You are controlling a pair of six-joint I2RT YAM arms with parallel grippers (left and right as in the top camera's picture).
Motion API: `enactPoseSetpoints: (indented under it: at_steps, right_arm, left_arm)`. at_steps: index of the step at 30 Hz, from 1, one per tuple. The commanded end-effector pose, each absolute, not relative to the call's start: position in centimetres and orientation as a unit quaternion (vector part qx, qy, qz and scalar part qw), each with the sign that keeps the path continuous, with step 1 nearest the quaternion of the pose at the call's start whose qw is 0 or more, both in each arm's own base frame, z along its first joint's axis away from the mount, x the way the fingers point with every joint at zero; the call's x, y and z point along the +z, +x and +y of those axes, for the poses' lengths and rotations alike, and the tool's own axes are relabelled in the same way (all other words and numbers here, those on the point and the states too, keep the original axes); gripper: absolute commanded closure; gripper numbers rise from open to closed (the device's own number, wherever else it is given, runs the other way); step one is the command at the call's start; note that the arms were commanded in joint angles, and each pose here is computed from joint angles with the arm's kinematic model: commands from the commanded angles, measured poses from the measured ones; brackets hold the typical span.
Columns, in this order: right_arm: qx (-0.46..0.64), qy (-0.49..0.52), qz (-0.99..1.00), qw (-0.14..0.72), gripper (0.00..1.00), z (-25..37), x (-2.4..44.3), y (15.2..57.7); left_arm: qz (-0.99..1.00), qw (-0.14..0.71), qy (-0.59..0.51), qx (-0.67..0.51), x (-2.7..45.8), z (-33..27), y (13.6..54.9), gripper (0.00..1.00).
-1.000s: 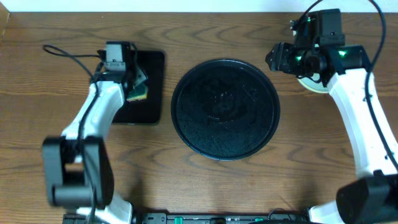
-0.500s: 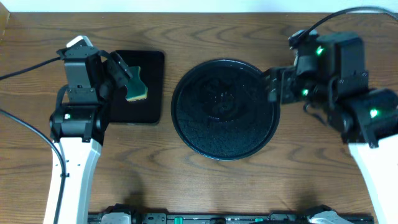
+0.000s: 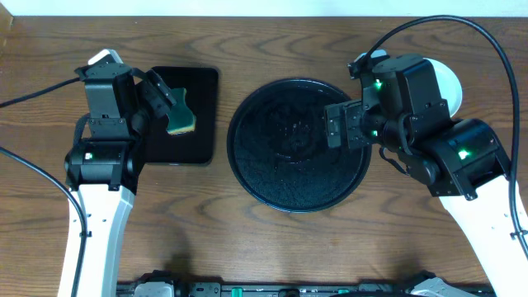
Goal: Clean dirty plates on tray and stack at the side
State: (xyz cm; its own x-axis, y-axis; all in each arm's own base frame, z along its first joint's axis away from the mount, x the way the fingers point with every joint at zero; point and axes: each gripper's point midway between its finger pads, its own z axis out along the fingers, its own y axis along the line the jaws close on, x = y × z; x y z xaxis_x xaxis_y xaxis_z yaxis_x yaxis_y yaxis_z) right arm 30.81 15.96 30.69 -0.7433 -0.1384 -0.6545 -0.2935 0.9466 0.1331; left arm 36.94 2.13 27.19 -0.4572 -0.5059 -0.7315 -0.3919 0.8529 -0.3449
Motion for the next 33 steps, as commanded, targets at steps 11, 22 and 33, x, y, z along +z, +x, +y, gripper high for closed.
enactPoseSetpoints:
  at_steps: [11, 22, 33]
  right_arm:
    - [0.116, -0.118, 0.932, 0.323, 0.01, 16.3, 30.2, 30.2]
    - [0.072, -0.104, 0.938, 0.323, 0.01, 14.4, 29.1, 29.9]
    - [0.076, -0.069, 0.916, 0.387, 0.01, 12.3, 22.6, 30.6]
  left_arm:
    - [0.852, 0.45, -0.261, -0.06, 27.3, 2.2, 36.9, 0.2]
    - [0.852, 0.45, -0.261, -0.06, 27.3, 2.2, 36.9, 0.2]
    - [0.852, 0.45, -0.261, -0.06, 27.3, 2.2, 36.9, 0.19]
